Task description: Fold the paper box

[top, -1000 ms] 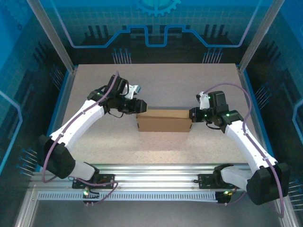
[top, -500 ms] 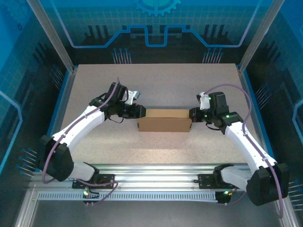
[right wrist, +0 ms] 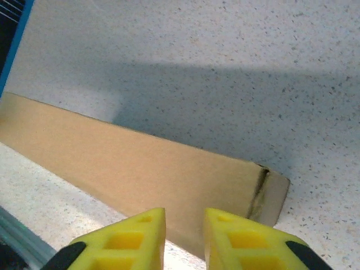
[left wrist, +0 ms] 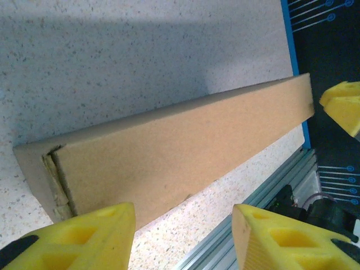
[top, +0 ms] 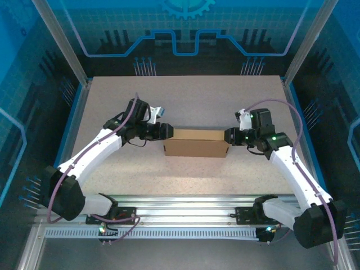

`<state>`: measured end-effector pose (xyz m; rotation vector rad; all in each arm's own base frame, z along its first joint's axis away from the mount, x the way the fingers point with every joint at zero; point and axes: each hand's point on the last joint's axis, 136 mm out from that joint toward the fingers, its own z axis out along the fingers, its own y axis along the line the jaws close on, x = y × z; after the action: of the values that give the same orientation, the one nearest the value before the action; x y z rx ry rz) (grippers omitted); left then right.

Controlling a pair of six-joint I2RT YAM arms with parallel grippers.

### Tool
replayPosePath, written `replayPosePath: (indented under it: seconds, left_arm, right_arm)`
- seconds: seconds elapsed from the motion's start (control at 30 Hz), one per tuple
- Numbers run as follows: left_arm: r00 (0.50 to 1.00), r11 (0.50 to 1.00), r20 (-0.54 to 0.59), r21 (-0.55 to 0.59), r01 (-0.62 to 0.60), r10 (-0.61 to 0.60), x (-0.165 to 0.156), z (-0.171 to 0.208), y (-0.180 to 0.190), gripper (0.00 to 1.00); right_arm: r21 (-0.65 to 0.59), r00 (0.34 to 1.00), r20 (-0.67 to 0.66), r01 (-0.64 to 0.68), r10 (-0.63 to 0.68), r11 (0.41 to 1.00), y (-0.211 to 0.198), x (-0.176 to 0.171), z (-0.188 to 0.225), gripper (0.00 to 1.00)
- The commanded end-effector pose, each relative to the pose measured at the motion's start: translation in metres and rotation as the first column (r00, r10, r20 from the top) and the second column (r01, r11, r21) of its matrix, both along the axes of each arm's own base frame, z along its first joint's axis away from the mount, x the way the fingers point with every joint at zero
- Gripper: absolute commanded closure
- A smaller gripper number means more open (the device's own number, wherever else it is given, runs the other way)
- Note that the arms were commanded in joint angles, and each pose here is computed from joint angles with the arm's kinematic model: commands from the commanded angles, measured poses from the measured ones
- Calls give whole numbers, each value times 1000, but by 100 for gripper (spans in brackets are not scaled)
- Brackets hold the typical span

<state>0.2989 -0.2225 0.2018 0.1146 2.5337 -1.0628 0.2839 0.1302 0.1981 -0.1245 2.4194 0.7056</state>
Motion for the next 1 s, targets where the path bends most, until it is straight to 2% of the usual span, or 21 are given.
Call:
replayPosePath:
  seconds: [0.0, 0.13, 0.27, 0.3, 0.4, 0.47, 0.53, 0.6, 0.77, 0.97]
  left_arm:
    - [999, 999, 38, -37, -30, 31, 1, 35, 2, 47]
    - [996, 998, 65, 19, -65, 63, 0, 37, 13, 41]
    - [991, 988, 64, 95, -125, 119, -2, 24, 30, 23]
    - [990, 986, 61, 101, -130, 124, -3, 23, 32, 19]
    - [987, 977, 28, 135, -163, 161, -5, 12, 41, 7]
    - [985, 976, -3, 137, -170, 172, -7, 6, 43, 10]
    - [984, 977, -27, 128, -170, 175, -8, 2, 42, 19]
    - [984, 978, -56, 129, -163, 171, -9, -4, 41, 24]
    - [979, 981, -139, 142, -129, 149, -10, -19, 35, 34]
    - [978, 981, -156, 160, -113, 138, -5, -29, 34, 36]
  right_arm:
    - [23, 999, 19, -34, 34, 999, 3, -6, 30, 68]
    - [-19, 1000, 18, -11, 12, 1000, -5, -8, 39, 52]
    - [-55, 1000, -2, 6, -7, 998, -14, -12, 39, 31]
    - [-62, 1000, -12, 14, -15, 998, -17, -13, 37, 29]
    - [-65, 997, -59, 48, -51, 997, -27, -17, 29, 29]
    - [-47, 993, -97, 66, -71, 997, -32, -19, 23, 35]
    - [-34, 989, -125, 77, -81, 996, -36, -22, 16, 40]
    - [-27, 985, -149, 87, -90, 996, -40, -24, 10, 46]
    - [55, 979, -193, 82, -71, 995, -36, -22, -2, 48]
    - [111, 977, -209, 60, -36, 992, -27, -18, -12, 51]
